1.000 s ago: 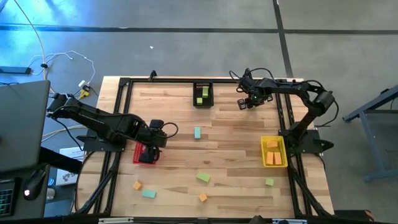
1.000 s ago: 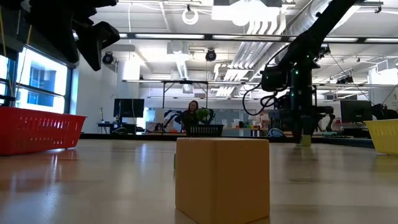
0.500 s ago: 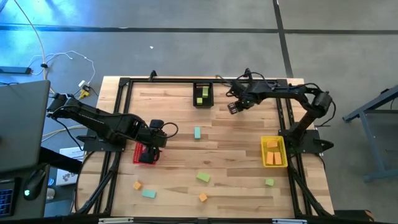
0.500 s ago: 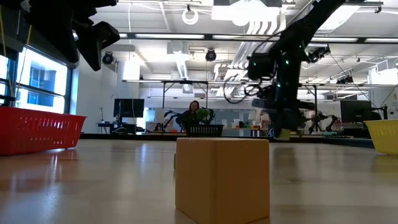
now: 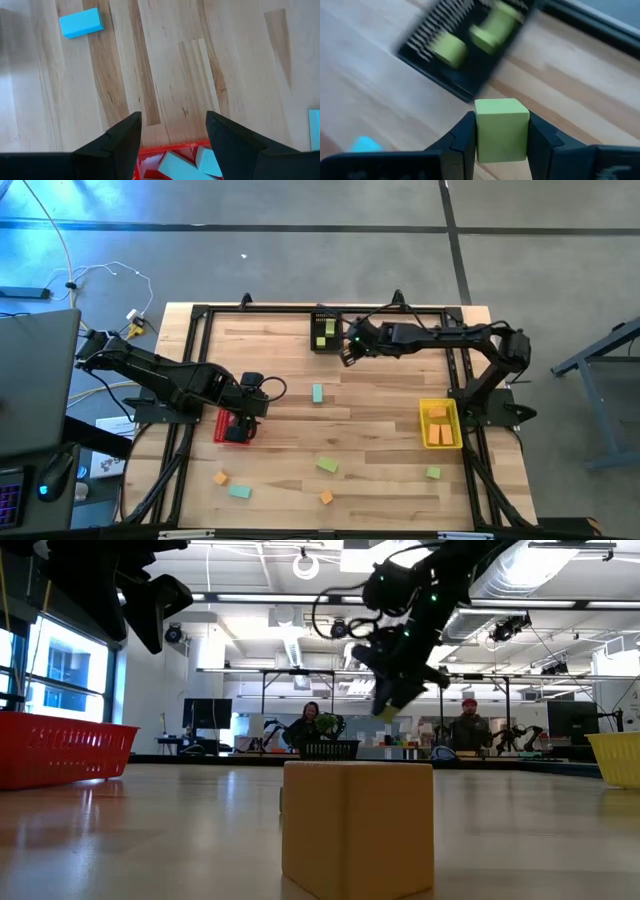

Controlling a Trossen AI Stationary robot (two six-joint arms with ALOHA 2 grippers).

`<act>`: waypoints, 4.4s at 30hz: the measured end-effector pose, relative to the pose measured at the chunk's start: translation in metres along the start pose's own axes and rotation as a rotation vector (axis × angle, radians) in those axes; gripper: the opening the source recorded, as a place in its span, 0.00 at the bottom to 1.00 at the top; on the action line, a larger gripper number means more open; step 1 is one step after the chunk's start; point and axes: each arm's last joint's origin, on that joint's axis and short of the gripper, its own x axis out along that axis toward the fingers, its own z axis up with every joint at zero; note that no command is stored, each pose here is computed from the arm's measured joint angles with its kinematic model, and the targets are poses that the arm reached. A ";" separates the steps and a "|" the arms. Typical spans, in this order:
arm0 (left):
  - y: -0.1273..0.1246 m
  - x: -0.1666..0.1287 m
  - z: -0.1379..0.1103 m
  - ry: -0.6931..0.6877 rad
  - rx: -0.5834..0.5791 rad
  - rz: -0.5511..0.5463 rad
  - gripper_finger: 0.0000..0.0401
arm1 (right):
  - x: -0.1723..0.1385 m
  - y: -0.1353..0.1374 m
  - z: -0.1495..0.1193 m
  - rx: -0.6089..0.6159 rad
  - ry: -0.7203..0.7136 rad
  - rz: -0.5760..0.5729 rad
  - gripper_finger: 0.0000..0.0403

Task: Sort & place blocks by color
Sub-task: Put the green block into the black bin, then put the blue block into the red bin

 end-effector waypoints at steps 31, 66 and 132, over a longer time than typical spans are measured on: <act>-0.001 0.000 0.000 0.001 -0.131 -0.017 0.52 | 0.067 0.037 0.011 0.130 -0.373 0.125 0.40; -0.099 -0.018 -0.026 -0.022 -0.289 -0.096 0.52 | 0.047 0.070 0.009 0.100 -0.408 0.427 0.61; -0.190 0.097 -0.047 0.220 -0.160 -0.062 0.24 | 0.024 0.119 -0.044 -0.185 -0.134 0.743 0.61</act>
